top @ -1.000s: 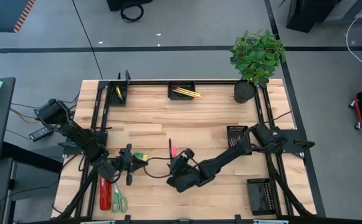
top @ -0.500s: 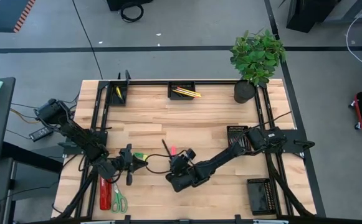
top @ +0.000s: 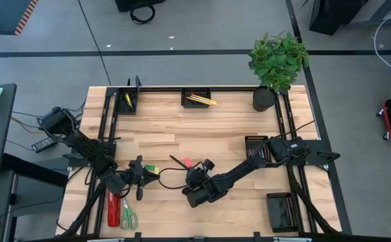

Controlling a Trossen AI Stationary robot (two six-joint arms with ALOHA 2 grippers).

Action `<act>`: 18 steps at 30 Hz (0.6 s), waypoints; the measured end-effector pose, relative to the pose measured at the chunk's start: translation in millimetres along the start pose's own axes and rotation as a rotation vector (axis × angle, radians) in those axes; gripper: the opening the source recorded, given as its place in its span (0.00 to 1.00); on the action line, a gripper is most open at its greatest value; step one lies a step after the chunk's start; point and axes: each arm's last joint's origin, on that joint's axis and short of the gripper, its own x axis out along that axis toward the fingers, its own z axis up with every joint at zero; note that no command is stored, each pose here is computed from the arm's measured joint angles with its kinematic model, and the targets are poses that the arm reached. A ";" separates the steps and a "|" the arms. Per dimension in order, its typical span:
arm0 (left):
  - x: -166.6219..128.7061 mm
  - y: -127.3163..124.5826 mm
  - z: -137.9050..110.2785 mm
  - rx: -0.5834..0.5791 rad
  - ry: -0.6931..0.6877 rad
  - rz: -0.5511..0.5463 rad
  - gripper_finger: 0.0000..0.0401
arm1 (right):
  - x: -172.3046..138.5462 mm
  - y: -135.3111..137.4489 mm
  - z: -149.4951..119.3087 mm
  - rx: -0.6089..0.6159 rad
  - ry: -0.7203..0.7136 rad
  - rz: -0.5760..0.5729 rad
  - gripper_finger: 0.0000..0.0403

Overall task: Sort crayons/erasers/pens/pencils in bins
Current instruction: Put the black pen into the top left black bin

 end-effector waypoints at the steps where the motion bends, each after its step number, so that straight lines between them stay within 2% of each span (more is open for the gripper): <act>1: 0.0 0.0 0.0 0.000 0.000 0.000 0.07 | -0.1 -0.2 -0.1 -0.015 0.001 -0.002 0.09; 10: 0.0 -0.2 0.3 0.021 -0.002 -0.001 0.07 | -12.1 -6.9 12.5 -0.079 0.002 0.003 0.05; 18: -0.1 -0.7 1.2 0.060 -0.008 -0.005 0.05 | -51.7 -22.8 60.0 -0.081 -0.098 0.030 0.04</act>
